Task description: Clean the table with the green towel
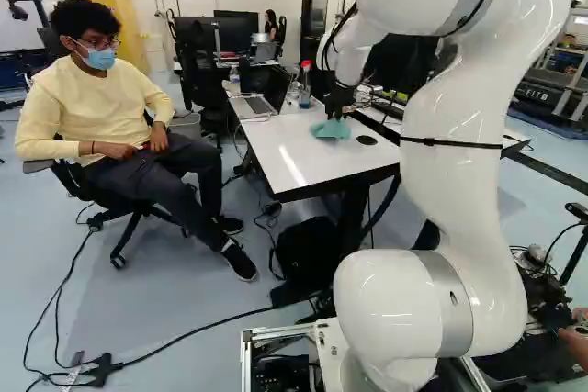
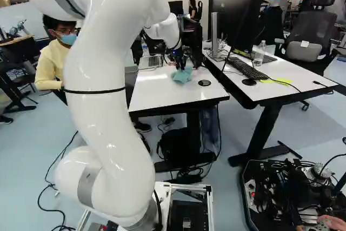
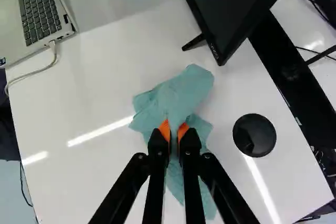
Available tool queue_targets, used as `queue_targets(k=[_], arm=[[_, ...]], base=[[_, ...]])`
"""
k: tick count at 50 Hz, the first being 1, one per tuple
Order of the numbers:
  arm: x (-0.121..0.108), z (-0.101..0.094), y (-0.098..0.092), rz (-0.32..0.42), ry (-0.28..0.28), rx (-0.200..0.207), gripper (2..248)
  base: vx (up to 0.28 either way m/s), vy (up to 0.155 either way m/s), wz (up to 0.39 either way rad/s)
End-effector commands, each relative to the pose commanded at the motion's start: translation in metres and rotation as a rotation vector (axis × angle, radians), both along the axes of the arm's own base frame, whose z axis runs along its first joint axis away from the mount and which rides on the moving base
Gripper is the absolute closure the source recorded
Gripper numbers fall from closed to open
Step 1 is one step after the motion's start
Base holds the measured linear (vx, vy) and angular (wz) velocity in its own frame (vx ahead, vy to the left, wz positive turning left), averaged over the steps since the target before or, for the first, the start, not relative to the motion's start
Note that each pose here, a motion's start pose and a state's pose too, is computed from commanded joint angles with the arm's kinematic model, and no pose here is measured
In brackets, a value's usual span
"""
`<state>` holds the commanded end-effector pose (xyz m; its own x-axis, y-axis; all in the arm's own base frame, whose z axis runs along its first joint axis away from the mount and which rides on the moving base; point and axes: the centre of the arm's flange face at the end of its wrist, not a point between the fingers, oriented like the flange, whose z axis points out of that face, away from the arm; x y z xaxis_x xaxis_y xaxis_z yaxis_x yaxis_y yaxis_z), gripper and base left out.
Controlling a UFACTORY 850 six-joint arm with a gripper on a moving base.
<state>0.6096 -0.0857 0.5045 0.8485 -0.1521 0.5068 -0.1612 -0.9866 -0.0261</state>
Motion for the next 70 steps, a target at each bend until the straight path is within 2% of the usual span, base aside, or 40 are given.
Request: queue_targets(k=[25, 35, 70], arm=[[-0.048, 0.034, 0.021, 0.024, -0.034, -0.004, 213], [-0.052, 0.041, 0.022, 0.025, -0.046, -0.006, 213], [-0.058, 0.042, 0.018, 0.017, -0.045, -0.006, 213]], base=[[0.0, 0.0, 0.0], [0.0, 0.0, 0.0], [0.0, 0.0, 0.0]])
